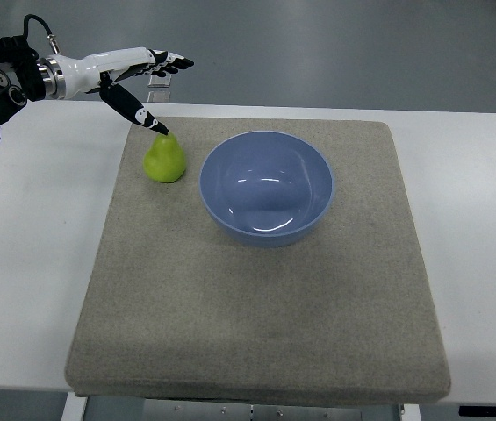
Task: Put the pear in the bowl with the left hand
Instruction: 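Swing the left hand forward over the green pear, fingers open, then lower the left hand around the pear and close fingers on it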
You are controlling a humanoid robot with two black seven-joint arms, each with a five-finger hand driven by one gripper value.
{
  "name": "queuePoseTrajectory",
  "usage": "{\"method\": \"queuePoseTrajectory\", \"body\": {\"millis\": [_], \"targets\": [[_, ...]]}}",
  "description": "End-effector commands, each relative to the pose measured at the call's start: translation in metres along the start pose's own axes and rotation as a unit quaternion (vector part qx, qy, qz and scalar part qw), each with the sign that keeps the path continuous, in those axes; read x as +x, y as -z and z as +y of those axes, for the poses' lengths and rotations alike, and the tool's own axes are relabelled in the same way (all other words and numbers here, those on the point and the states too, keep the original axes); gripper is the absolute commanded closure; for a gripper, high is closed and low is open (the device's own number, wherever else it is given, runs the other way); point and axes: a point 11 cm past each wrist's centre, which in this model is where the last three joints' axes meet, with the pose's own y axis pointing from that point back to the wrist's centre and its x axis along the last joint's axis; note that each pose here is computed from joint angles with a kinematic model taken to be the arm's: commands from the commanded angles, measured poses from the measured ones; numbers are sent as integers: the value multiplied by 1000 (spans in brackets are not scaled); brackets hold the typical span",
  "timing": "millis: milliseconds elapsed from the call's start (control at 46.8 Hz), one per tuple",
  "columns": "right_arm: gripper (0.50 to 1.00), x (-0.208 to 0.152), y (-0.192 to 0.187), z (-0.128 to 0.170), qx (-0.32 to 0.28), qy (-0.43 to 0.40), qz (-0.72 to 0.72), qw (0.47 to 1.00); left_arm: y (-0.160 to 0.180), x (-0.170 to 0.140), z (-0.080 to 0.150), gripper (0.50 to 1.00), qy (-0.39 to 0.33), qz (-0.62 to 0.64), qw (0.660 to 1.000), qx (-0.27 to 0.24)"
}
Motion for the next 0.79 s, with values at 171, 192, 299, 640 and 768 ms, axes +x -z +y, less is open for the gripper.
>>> {"method": "queuePoseTrajectory", "body": {"millis": [171,192,299,640,768], "targets": [[574,0,0,0,1,0,0,1000,-23,8,4,506,63,-128,990,-3],[574,0,0,0,0,0,0,1000,-26,9,4,506,66,-135,989,-5],[574,0,0,0,1,0,0,1000,-33,6,6,508,92,-177,980,-6],[574,0,0,0,0,0,0,1000,-15,-12,1,508,113,-305,946,20],[574,0,0,0,0,0,0,1000,-12,-22,-2,508,116,-301,946,16]]}}
